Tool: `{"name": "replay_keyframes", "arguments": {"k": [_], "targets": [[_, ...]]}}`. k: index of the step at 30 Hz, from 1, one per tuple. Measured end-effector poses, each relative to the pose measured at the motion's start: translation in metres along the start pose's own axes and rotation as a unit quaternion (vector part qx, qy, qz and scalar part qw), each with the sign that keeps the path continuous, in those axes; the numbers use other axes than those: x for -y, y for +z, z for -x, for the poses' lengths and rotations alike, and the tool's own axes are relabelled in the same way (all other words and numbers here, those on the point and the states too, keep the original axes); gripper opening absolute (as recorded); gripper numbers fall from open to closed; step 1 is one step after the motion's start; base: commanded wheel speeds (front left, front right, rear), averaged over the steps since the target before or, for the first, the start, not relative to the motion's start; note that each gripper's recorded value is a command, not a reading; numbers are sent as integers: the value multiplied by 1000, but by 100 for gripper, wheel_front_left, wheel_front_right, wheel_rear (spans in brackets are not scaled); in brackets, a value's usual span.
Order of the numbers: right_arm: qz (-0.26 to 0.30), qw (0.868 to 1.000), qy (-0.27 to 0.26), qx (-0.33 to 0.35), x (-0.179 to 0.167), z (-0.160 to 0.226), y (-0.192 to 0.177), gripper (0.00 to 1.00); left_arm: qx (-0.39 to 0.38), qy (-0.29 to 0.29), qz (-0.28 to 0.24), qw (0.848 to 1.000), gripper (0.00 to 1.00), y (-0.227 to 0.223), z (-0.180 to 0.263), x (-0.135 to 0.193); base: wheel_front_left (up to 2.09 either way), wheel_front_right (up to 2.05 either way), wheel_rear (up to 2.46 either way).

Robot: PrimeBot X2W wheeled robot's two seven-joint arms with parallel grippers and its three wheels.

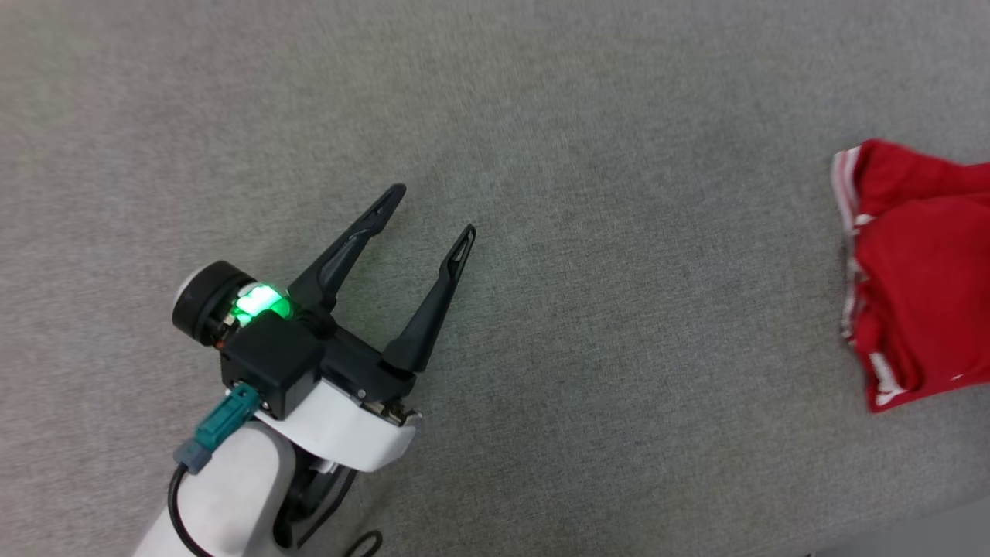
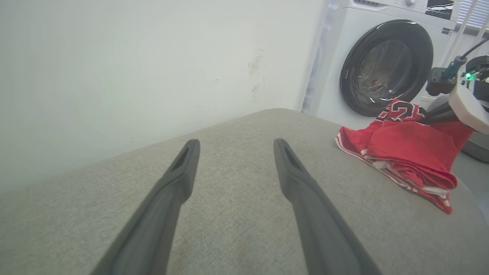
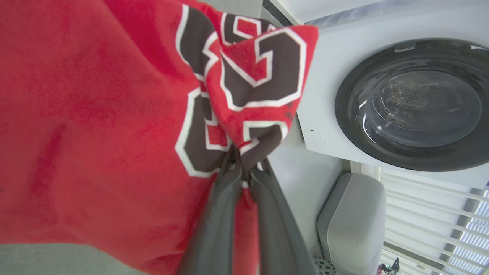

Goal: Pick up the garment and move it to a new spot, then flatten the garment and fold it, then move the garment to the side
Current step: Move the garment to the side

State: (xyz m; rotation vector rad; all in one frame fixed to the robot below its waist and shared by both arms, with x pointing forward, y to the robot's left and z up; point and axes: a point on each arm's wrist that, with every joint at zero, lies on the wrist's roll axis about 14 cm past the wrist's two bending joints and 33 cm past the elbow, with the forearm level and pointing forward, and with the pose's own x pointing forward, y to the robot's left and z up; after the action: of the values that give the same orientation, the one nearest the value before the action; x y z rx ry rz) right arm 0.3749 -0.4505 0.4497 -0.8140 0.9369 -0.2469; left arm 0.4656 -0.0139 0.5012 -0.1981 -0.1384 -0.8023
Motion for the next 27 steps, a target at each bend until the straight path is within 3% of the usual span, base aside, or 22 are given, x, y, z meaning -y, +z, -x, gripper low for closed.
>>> {"name": "replay_keyframes", "arguments": {"k": [12, 19, 20, 21, 22, 27], "targets": [[-47, 995, -80, -41, 44, -48, -30, 0, -23, 1, 4, 1000, 100, -32, -9, -31, 0, 0, 0], [-70, 992, -87, -53, 34, -68, -30, 0, -27, 15, -5, 1000, 100, -33, -3, -44, 0, 0, 0], [-71, 992, -88, -52, 33, -70, -30, 9, -28, 18, -6, 999, 100, -33, -2, -45, 0, 0, 0], [-73, 992, -88, -53, 32, -71, -29, 60, -27, 20, -8, 999, 100, -32, -1, -46, 0, 0, 0], [-75, 992, -90, -54, 32, -71, -29, 100, -27, 23, -9, 999, 100, -31, 0, -47, 0, 0, 0], [-83, 990, -106, -35, 39, -66, -17, 100, -18, 34, -13, 999, 100, -21, 3, -47, 0, 0, 0]]}}
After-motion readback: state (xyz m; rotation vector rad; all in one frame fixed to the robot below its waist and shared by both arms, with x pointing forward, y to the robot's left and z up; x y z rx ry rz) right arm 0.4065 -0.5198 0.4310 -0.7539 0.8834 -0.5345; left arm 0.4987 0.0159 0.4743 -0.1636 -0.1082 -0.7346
